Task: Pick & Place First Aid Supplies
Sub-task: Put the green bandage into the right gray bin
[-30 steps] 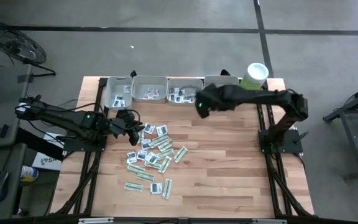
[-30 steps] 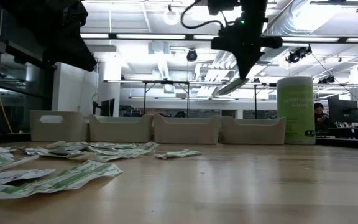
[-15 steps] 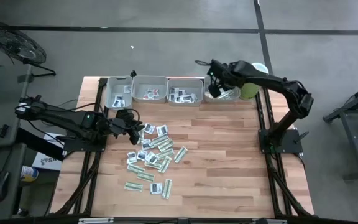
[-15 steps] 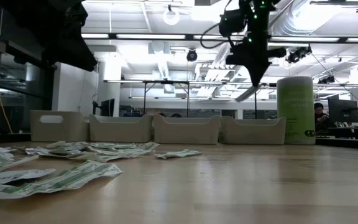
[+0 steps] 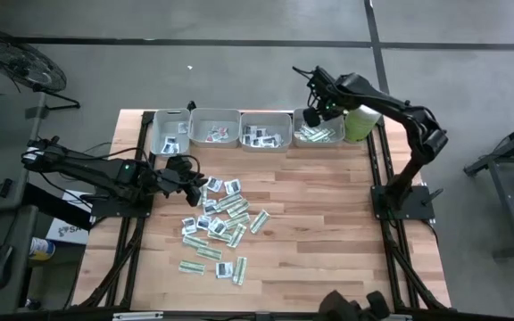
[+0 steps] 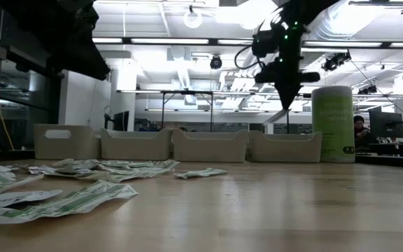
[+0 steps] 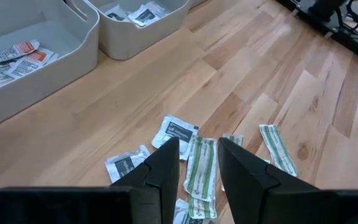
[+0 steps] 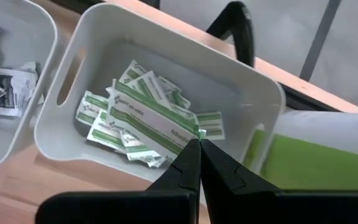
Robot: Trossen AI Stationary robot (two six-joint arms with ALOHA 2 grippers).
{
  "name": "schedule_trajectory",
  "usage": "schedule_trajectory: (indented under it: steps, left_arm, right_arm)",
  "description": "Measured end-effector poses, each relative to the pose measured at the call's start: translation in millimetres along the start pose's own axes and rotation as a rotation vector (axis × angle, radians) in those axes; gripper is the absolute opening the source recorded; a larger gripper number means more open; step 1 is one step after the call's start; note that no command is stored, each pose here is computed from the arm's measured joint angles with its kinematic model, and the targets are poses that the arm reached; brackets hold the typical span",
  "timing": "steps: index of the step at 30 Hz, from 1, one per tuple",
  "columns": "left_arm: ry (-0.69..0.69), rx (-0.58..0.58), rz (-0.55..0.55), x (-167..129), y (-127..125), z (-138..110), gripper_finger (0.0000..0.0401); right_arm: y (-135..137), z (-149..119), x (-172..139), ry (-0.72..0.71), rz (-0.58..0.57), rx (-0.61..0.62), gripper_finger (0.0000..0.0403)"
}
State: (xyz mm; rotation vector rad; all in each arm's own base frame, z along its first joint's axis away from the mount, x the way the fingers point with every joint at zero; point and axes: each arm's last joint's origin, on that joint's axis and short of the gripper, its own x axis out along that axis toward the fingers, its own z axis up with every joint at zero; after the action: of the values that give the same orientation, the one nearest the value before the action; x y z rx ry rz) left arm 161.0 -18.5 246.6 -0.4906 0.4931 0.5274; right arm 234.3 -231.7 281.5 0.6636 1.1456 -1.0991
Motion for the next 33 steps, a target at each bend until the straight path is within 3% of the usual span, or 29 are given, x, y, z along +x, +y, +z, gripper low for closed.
schedule_trajectory:
  steps: [13,27,33]
  left_arm:
    - [-0.009,-0.022,0.009,0,0,0,0.0111]
    - [-0.004,-0.021,0.007,0,0,0,0.0111]
    - [0.012,-0.012,-0.008,0,0,-1,0.0111]
  right_arm:
    - [15,2,23,0.041,-0.009,0.003,0.0008]
    - [13,1,11,0.022,0.027,0.020,0.0106]
    - [16,-6,-9,0.014,0.163,0.000,0.0119]
